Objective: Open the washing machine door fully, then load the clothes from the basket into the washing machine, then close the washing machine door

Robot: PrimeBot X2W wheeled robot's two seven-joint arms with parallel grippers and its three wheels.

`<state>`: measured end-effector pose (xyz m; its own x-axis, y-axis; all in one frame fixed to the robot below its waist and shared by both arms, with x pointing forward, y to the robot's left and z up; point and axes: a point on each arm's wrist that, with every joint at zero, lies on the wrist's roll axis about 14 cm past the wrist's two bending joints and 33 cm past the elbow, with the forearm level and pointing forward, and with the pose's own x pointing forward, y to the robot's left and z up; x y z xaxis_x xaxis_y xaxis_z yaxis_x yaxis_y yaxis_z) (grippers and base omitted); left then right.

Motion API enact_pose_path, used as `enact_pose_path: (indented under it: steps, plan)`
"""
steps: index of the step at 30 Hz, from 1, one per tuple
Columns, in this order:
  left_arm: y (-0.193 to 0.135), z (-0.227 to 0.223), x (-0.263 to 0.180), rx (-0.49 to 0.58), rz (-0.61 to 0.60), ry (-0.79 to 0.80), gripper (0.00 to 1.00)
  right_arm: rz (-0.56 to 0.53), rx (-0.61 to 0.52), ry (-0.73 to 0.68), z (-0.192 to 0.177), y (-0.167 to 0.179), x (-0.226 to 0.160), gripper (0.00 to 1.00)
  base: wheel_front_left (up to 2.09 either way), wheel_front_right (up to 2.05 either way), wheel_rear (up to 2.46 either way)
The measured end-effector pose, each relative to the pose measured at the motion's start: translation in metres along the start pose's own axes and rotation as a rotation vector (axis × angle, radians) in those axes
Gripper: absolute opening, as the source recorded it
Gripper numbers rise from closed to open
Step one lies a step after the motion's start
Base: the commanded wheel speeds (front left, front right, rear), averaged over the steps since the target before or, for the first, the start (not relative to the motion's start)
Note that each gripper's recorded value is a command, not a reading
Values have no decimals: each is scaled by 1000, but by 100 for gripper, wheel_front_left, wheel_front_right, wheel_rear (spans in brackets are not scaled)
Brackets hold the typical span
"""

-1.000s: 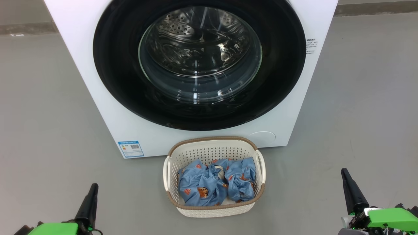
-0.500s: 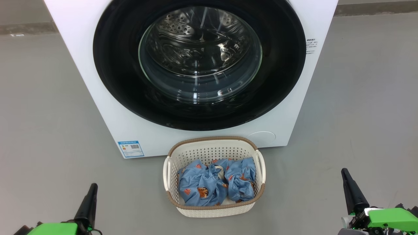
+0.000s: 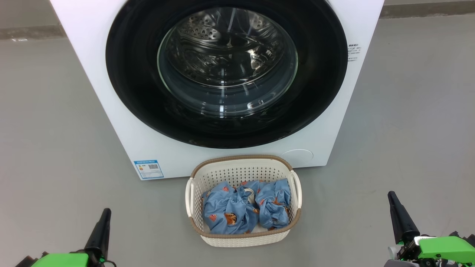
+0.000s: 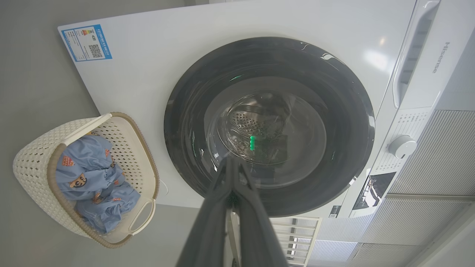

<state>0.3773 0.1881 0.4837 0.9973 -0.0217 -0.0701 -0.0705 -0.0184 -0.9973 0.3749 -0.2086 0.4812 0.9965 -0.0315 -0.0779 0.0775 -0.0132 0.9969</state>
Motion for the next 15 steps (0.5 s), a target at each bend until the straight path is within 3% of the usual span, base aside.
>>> enact_pose_path:
  steps: [15]
  plan:
    - [0,0,0,0,0,3,0,0,2,0,0,0,0,0,0,0,0]
